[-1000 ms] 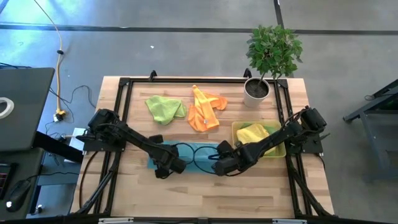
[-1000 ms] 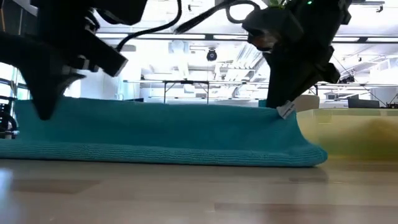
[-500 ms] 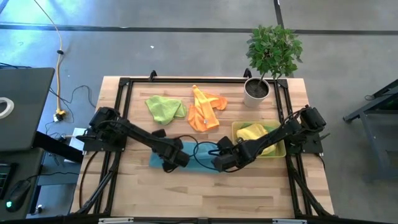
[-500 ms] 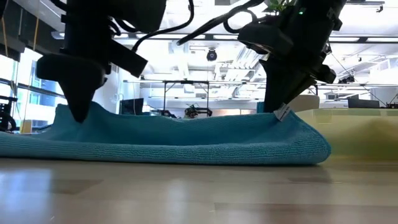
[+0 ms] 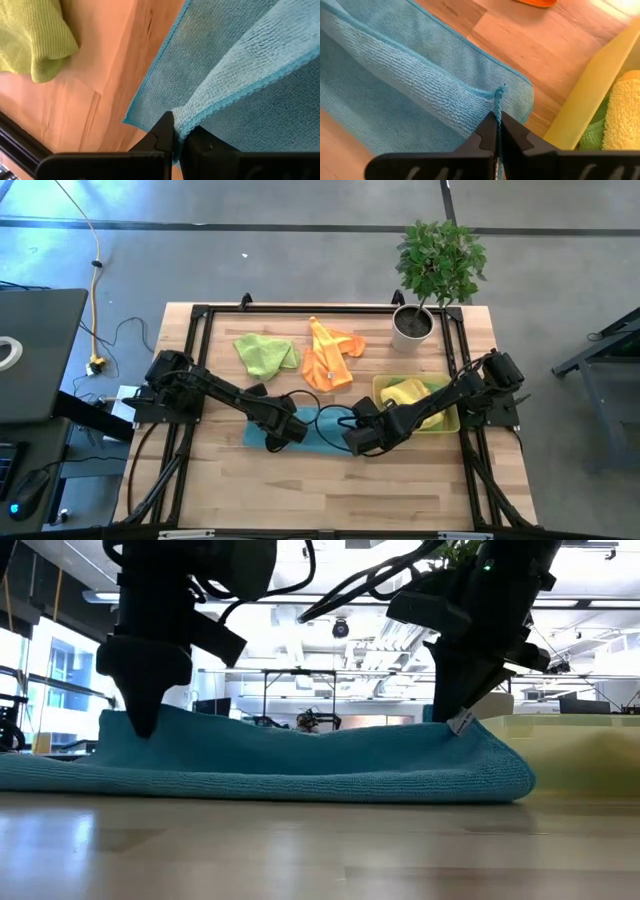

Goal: Fold microfiber towels
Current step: Fold the blue microfiber cloth

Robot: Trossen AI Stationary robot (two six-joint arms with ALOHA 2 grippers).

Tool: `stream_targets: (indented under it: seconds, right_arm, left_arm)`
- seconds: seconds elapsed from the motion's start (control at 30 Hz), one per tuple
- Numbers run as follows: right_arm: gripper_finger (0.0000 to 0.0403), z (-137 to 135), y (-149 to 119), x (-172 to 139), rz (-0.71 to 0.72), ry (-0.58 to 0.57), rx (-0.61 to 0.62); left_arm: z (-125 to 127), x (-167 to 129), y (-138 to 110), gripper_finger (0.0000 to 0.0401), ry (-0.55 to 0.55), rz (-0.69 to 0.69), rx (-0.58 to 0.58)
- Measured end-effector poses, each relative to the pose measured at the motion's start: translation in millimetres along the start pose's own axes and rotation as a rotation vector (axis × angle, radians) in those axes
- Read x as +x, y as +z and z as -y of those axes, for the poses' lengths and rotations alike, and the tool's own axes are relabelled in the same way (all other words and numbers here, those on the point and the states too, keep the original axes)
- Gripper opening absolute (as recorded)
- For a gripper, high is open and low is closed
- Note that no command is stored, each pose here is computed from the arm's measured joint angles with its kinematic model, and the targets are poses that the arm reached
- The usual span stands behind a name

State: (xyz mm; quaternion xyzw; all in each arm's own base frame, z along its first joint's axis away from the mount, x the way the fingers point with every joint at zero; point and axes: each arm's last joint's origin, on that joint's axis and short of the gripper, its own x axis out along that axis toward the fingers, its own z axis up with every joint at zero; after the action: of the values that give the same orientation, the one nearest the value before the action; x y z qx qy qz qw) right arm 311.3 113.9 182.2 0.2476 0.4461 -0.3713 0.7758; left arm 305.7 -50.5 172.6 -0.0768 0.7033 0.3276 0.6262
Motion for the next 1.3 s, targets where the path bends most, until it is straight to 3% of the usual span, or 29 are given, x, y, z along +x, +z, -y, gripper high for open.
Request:
stream_targets:
  seconds: [0.13, 0.47, 0.63, 0.8, 1.1, 1.3]
  right_arm:
    - [0.0012, 0.4, 0.4, 0.0, 0.017, -0.007, -0.002]
    - [0.0120, 3.9, 0.1, 0.0, 0.026, -0.044, -0.017]
    - [0.0124, -10.3, 3.1, -1.1, 0.063, 0.087, -0.061]
    - [0.0122, -11.3, 5.4, -0.4, 0.068, 0.100, -0.050]
    - [0.0122, -11.8, 2.7, -0.3, -0.017, 0.129, -0.057]
    - [0.0122, -13.1, -0.8, -2.2, -0.020, 0.135, -0.041]
  left_arm:
    - [0.0, 0.0, 0.4, 0.0006, 0.006, 0.011, 0.001]
    - [-3.7, 1.5, 4.8, 0.0049, 0.011, 0.018, -0.065]
    - [-6.2, 2.2, 7.2, 0.0055, 0.027, 0.030, -0.075]
    - [-8.7, 3.3, 9.6, 0.0060, 0.023, 0.021, -0.080]
    - [1.1, 16.3, -4.4, 0.0076, -0.093, -0.081, 0.237]
    - [3.1, 41.2, -21.5, 0.0070, -0.098, -0.138, 0.241]
